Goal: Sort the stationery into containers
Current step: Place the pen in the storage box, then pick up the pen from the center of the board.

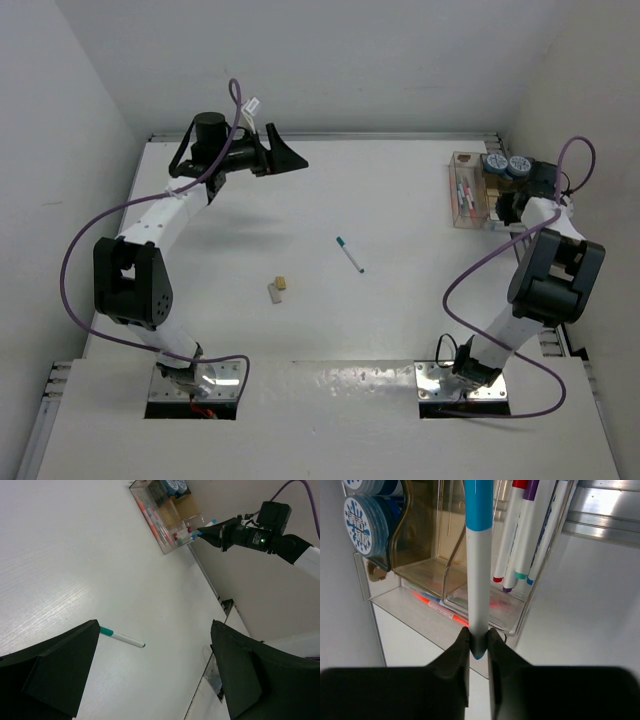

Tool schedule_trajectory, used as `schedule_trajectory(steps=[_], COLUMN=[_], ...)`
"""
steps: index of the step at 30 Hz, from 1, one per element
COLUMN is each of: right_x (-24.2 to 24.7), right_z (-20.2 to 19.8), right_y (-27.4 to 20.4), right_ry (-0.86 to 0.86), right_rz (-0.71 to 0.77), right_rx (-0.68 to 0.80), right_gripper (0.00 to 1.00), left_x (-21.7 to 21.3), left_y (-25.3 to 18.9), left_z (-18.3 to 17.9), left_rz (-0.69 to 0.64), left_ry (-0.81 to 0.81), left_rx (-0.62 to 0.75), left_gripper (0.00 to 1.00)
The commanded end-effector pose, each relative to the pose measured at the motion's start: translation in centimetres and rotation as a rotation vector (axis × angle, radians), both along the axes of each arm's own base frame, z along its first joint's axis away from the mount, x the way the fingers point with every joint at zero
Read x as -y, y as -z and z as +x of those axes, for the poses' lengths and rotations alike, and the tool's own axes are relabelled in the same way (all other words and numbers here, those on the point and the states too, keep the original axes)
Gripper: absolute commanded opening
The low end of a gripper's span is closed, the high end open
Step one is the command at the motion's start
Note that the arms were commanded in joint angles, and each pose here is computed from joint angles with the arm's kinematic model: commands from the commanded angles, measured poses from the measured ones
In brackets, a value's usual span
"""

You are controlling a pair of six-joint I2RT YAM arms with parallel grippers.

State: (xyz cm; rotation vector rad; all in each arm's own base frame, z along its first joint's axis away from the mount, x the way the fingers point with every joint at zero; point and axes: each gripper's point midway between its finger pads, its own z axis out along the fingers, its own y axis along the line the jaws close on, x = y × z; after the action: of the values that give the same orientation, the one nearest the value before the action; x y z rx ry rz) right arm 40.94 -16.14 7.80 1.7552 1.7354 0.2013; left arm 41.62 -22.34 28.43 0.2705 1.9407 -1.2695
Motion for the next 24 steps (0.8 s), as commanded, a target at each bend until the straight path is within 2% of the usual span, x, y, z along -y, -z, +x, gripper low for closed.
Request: schedule_trajectory(steps=[1,4,6,7,12,13,14,16,17,18,19,20,21,22,23,24], right_x=[1.3,1.3,0.9,0.6,-1.9,-2.9,-3.7,-6.3,-7.8,-8.8,-9.4,-10.2,-10.9,-11.2,-11.6,-11.9], right_z=[1.7,1.5,1.3,1.2,0.7,0.3,0.1,-1.0,-1.5,-2.5,-3.1,-3.7,-4.7,-5.4,-5.9,-6.7], right_y=[-1.9,-1.6,-1.5,-1.5,-3.4,-3.5,-5.3,-5.3,-7.4,-6.8,-7.2,-7.4,-7.9,-8.0,-8.0,-8.4], right_ry=[0.008,-0.004,-0.013,-0.021,-0.124,-0.163,-0.201,-0.323,-0.398,-0.432,-0.462,-0.510,-0.537,-0.558,-0.589,-0.603], right_rz=[-0.016,-0.015,-0.003,0.008,0.007,0.016,-0.012,-0.054,-0.111,-0.123,-0.143,-0.169,-0.189,-0.199,-0.218,-0.231], right_rx=[0.072,0.065,0.064,0.064,0.081,0.076,0.113,0.104,0.148,0.140,0.149,0.153,0.174,0.172,0.168,0.180], right_gripper=[0.18,0.31,0.34,0.35,0.36,0.36,0.36,0.36,0.36,0.36,0.36,0.36,0.36,0.36,0.36,0.36], left_x=[-0.8,-1.0,-1.2,-1.6,-2.9,-3.1,-3.1,-2.1,-2.1,-0.5,-0.9,-0.9,0.3,0.1,0.4,1.2], left_y=[-0.4,-0.3,-0.1,-1.5,-0.4,0.0,1.2,2.9,4.7,5.8,7.2,9.0,9.8,10.9,11.3,12.5], left_z=[0.0,0.2,0.7,1.3,2.2,2.2,1.2,-0.3,-2.0,-3.7,-4.0,-6.0,-7.6,-8.0,-8.6,-9.9], left_rz=[0.017,0.030,0.055,0.063,0.181,0.247,0.303,0.436,0.548,0.600,0.711,0.753,0.777,0.842,0.862,0.864], left_ry=[-0.018,-0.021,0.010,0.031,0.134,0.176,0.215,0.308,0.426,0.524,0.602,0.685,0.769,0.833,0.865,0.924], left_rx=[0.027,0.040,0.077,0.130,0.256,0.357,0.359,0.435,0.516,0.563,0.656,0.649,0.692,0.752,0.788,0.803], left_gripper=[1.00,1.00,1.00,1.00,1.00,1.00,1.00,1.00,0.97,0.95,0.92,0.84,0.81,0.78,0.68,0.64])
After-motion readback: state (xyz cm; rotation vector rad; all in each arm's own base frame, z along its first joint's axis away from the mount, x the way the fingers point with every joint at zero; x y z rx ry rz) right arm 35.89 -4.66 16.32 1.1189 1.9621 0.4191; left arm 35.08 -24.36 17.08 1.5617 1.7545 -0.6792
